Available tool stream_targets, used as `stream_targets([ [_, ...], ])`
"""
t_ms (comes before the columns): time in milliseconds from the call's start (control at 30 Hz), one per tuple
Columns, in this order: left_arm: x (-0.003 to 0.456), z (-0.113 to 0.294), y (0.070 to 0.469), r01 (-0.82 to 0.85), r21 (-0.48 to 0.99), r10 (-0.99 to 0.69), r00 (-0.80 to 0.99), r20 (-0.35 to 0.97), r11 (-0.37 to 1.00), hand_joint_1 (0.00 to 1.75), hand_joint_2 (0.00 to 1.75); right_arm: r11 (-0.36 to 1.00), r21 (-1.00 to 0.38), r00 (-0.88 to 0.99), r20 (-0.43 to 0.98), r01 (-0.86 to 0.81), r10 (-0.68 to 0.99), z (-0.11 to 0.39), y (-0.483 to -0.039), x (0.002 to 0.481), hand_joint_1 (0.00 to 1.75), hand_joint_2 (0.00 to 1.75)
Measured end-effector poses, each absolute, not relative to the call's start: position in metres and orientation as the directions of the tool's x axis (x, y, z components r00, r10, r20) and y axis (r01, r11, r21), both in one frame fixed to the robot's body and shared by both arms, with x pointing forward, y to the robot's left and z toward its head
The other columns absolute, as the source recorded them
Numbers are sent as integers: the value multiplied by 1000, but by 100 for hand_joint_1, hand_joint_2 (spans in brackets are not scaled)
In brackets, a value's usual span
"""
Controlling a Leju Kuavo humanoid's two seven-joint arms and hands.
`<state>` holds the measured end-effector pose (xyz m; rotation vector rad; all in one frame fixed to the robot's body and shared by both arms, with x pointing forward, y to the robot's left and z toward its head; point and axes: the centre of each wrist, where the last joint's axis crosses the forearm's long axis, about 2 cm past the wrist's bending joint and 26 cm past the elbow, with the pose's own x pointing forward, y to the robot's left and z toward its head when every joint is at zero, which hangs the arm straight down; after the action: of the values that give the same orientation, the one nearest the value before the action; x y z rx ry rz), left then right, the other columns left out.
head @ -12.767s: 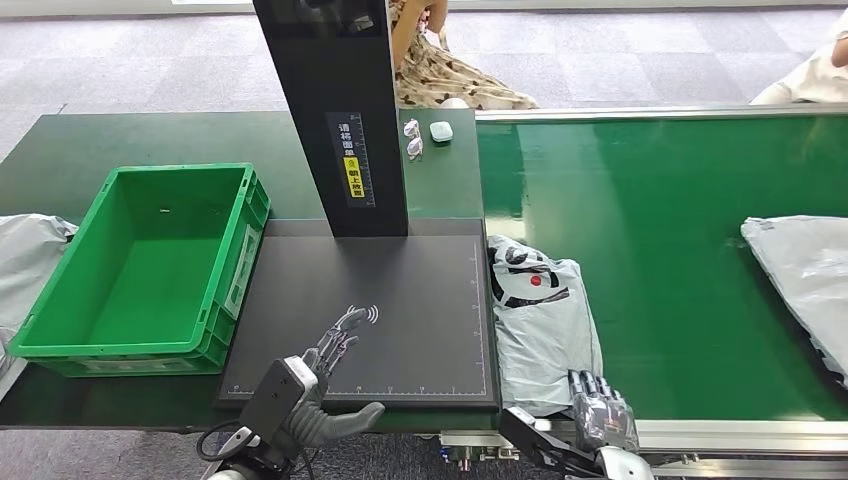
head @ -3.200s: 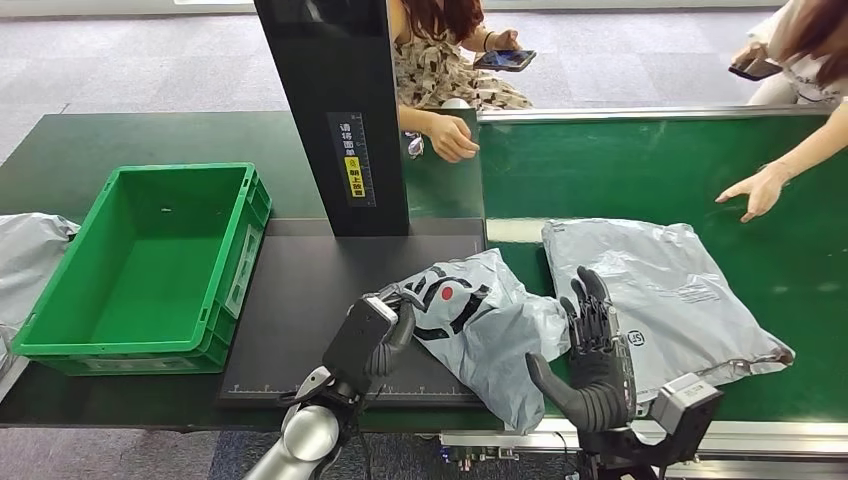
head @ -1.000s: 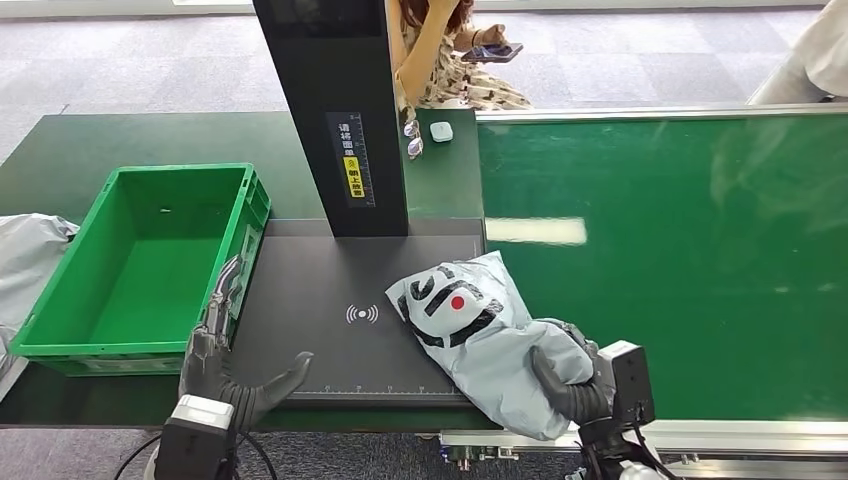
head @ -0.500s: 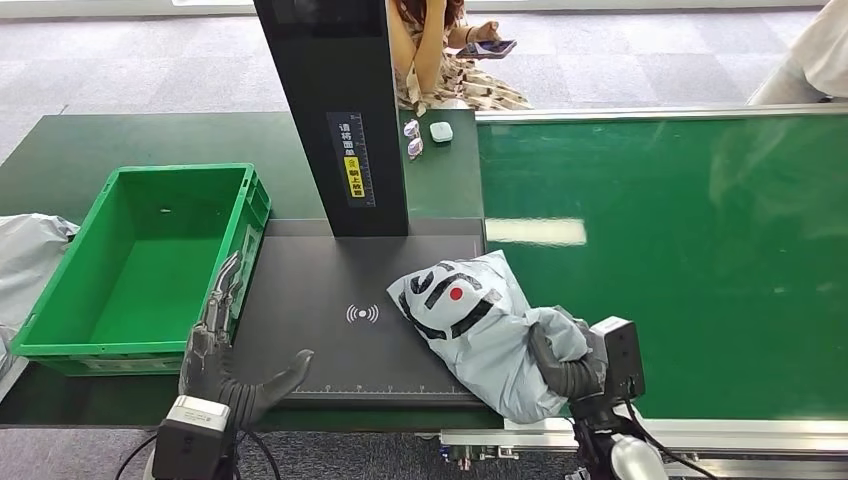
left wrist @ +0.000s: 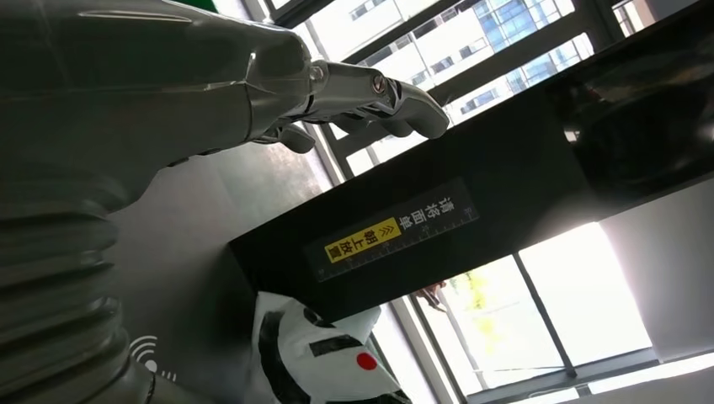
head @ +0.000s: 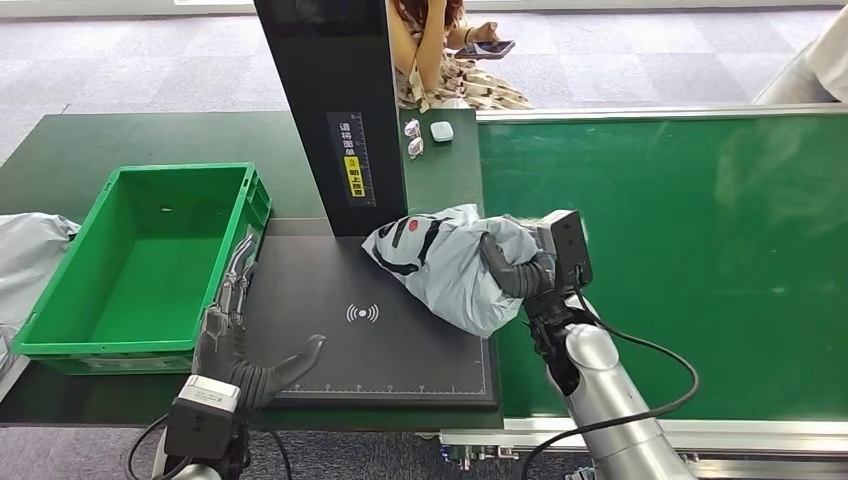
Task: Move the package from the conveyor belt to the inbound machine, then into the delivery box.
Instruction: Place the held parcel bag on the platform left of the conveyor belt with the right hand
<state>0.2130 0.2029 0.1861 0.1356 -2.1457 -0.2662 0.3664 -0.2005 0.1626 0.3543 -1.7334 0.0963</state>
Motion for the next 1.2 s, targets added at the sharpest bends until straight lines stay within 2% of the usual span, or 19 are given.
stream_targets([
  [167,215,186,202,10,240,-195,-553,810,971,0,175,937,141,-129,973,-321,-190,171,-189,377,175,175],
  [333,219,189,199,25,238,-185,-553,812,971,0,175,890,181,-47,974,-419,-220,191,-154,392,175,175],
  [533,231,194,196,31,236,-178,-563,807,971,0,175,745,263,109,962,-613,-251,199,-95,383,175,175],
  [733,239,195,195,23,231,-178,-566,805,973,0,175,624,335,226,942,-706,-249,204,-51,367,175,175],
  [867,243,195,195,20,230,-178,-564,806,973,0,175,594,341,257,940,-729,-224,202,-37,359,0,175],
  [1200,244,192,195,11,227,-183,-556,811,974,0,175,716,305,208,952,-628,-223,197,-41,365,0,175],
])
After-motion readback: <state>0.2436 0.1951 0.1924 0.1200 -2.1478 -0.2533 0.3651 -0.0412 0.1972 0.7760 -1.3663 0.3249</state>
